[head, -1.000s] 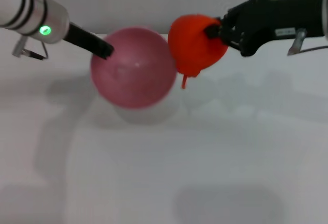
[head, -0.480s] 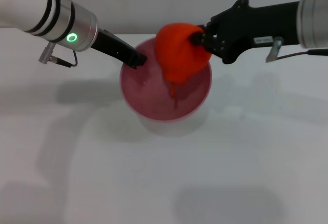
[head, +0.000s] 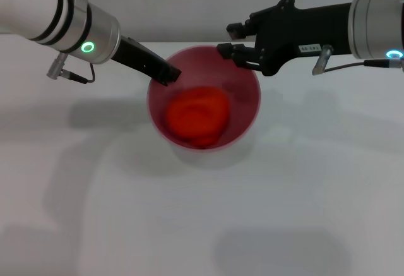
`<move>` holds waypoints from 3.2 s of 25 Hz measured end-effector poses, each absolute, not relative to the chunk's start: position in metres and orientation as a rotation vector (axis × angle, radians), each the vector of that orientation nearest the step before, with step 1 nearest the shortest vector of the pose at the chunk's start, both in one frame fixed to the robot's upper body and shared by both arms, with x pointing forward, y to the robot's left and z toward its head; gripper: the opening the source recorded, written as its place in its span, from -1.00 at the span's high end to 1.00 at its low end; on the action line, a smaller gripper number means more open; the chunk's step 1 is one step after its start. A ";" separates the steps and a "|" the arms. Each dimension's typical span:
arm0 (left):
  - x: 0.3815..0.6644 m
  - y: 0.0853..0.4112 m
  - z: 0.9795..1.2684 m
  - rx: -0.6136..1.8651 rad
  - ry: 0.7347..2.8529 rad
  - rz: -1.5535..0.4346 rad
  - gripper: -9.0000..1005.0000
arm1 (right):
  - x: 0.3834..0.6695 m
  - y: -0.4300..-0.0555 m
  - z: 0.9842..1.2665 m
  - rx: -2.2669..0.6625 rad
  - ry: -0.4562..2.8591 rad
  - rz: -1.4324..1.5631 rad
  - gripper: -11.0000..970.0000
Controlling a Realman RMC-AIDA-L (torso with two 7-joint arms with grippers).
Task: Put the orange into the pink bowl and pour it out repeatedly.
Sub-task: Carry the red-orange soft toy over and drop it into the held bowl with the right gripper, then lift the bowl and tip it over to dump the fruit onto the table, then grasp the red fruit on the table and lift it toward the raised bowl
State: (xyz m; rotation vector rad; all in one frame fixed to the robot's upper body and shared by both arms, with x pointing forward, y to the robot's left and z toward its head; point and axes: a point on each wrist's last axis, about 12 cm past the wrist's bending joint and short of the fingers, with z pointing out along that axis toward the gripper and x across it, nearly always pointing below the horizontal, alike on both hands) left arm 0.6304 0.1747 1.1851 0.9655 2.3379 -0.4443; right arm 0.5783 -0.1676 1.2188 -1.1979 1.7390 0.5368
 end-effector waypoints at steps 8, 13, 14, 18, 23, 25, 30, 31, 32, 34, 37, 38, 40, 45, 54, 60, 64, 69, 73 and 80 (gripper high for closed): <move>0.632 0.180 1.183 0.962 2.322 -0.418 0.90 | 0.573 -0.187 1.229 -1.101 1.565 0.484 0.13; 0.632 0.184 1.182 0.958 2.278 -0.393 0.90 | 0.560 -0.233 1.208 -0.899 1.256 0.501 -0.14; 0.632 0.184 1.181 0.962 2.268 -0.386 0.90 | 0.557 -0.243 1.201 -0.835 1.179 0.492 -0.20; 0.632 0.176 1.177 1.000 2.221 -0.340 0.90 | 0.541 -0.274 1.173 -0.615 0.989 0.406 -0.25; 0.629 0.160 1.176 1.050 2.086 -0.235 0.91 | 0.527 -0.311 1.143 -0.325 0.915 0.252 -0.25; 0.624 0.153 1.175 1.058 1.989 -0.172 0.91 | 0.523 -0.323 1.133 -0.234 0.924 0.214 -0.25; 0.605 0.137 1.172 1.026 1.729 -0.075 0.91 | 0.514 -0.337 1.127 -0.159 0.913 0.179 -0.25; 0.600 0.135 1.169 1.014 1.680 -0.058 0.91 | 0.514 -0.337 1.126 -0.155 0.912 0.178 -0.25; 0.593 0.133 1.164 1.000 1.614 -0.031 0.91 | 0.513 -0.338 1.126 -0.152 0.909 0.177 -0.25; 0.583 0.132 1.159 0.967 1.516 0.008 0.91 | 0.512 -0.338 1.127 -0.149 0.902 0.181 -0.25; 0.561 0.132 1.143 0.898 1.363 0.079 0.90 | 0.513 -0.337 1.129 -0.145 0.893 0.195 -0.25; 0.557 0.132 1.141 0.883 1.335 0.091 0.90 | 0.514 -0.336 1.130 -0.147 0.889 0.203 -0.25; 0.549 0.131 1.133 0.862 1.280 0.111 0.90 | 0.516 -0.334 1.132 -0.149 0.882 0.215 -0.25; 0.534 0.126 1.117 0.852 1.202 0.127 0.91 | 0.522 -0.325 1.137 -0.172 0.866 0.251 -0.25; 0.542 0.123 1.123 0.854 1.243 0.093 0.91 | 0.529 -0.314 1.139 -0.202 0.860 0.291 -0.25; 0.582 0.129 1.144 0.848 1.517 -0.054 0.91 | 0.531 -0.314 1.138 -0.201 0.867 0.292 -0.25; 0.617 0.140 1.166 0.882 1.801 -0.136 0.90 | 0.531 -0.311 1.137 -0.200 0.875 0.316 -0.25; 0.650 0.169 1.185 0.837 2.083 -0.209 0.90 | 0.540 -0.312 1.139 -0.194 0.987 0.510 -0.25; 0.665 0.213 1.206 0.725 2.247 -0.322 0.90 | 0.552 -0.318 1.154 -0.324 1.184 0.721 -0.25; 0.665 0.268 1.227 0.612 2.305 -0.330 0.91 | 0.578 -0.332 1.173 -0.469 1.709 0.694 -0.25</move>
